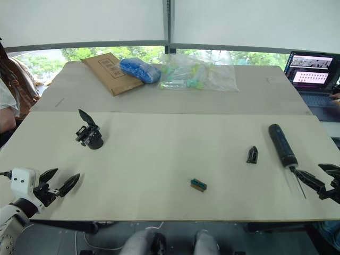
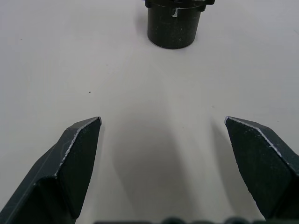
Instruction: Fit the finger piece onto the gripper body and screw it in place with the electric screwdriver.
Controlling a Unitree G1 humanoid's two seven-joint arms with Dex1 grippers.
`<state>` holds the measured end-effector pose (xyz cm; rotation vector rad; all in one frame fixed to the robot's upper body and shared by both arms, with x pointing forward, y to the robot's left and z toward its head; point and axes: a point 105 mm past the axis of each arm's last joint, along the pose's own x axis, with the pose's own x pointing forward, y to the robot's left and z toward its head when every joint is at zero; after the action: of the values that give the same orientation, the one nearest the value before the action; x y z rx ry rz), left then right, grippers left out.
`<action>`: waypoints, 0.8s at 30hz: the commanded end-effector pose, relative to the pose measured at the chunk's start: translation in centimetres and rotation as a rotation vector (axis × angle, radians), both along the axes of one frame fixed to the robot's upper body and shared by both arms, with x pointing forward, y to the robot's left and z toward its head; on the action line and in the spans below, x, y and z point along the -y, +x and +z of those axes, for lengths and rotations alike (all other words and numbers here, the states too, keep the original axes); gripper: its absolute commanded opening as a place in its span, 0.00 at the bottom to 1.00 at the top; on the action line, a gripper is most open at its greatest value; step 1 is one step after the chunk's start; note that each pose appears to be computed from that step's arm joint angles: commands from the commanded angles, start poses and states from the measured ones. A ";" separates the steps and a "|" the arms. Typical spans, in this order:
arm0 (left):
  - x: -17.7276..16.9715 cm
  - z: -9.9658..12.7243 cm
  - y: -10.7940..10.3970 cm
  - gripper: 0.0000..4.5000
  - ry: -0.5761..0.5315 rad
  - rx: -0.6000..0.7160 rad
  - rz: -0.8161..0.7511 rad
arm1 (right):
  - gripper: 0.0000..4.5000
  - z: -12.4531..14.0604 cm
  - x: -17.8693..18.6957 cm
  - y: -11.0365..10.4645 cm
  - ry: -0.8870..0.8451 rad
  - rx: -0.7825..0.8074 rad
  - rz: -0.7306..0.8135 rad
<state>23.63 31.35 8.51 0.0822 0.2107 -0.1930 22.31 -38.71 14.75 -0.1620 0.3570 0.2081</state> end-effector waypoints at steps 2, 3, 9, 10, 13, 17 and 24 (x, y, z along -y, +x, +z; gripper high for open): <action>-0.5 -0.2 0.8 1.00 0.019 0.025 -0.002 | 0.99 2.9 -3.2 1.7 -0.055 0.096 0.142; -0.7 -0.5 1.0 1.00 0.018 0.024 -0.008 | 0.99 3.6 -4.5 2.1 -0.060 0.118 0.195; -0.8 -0.6 3.1 1.00 0.030 0.029 -0.075 | 0.99 5.9 -13.3 2.7 -0.008 0.141 0.583; -0.7 -0.5 3.6 1.00 0.028 0.033 -0.085 | 0.99 6.0 -14.7 2.4 0.008 0.131 0.653; 0.1 -0.2 4.9 1.00 0.034 0.045 -0.137 | 0.99 6.2 -18.7 1.1 0.060 0.108 0.849; 1.7 0.8 7.0 1.00 0.039 0.075 -0.191 | 0.99 6.2 -22.1 0.4 0.070 0.120 1.010; 3.4 2.4 10.1 1.00 0.055 0.115 -0.214 | 0.99 5.3 -24.2 1.3 0.067 0.149 1.055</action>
<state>33.44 27.94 10.53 0.1600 0.1038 -0.4034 23.53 -14.71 19.45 -0.2482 0.1301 1.2433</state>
